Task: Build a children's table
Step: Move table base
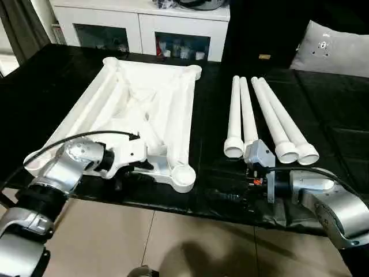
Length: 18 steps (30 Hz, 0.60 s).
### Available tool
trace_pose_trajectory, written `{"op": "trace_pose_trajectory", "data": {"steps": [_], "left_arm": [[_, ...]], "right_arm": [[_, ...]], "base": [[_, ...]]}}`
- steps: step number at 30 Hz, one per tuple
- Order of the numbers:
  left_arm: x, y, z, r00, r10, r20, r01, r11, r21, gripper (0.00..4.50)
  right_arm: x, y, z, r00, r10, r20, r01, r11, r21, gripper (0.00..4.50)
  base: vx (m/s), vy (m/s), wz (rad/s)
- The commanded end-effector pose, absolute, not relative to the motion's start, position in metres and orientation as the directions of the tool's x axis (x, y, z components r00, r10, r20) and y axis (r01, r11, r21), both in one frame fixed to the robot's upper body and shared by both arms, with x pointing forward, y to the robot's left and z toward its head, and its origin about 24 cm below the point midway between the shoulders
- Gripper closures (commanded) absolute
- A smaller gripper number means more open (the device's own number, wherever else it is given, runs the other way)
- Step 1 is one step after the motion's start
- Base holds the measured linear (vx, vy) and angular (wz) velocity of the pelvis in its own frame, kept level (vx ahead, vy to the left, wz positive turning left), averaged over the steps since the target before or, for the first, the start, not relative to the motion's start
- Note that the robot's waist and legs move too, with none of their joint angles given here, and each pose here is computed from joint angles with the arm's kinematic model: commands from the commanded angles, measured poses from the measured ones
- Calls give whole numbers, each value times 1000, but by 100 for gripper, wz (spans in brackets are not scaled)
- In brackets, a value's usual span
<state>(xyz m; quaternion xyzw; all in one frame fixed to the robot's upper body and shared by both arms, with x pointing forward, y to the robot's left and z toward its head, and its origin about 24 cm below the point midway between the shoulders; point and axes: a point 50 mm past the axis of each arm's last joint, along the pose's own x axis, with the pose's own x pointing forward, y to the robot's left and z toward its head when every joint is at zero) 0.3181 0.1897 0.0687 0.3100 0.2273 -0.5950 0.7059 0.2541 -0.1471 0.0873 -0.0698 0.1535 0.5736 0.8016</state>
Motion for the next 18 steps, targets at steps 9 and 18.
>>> {"op": "trace_pose_trajectory", "data": {"steps": [9, 18], "left_arm": [[321, 182, 69, 145, -721, -677, 988, 66, 141, 401], [329, 164, 71, 191, -778, -599, 977, 96, 188, 446]], "right_arm": [[254, -145, 90, 282, 902, -326, -945, 319, 65, 0], [254, -146, 88, 305, 892, -332, -938, 342, 58, 0]], "base": [[0, 0, 0], [0, 0, 0]]}}
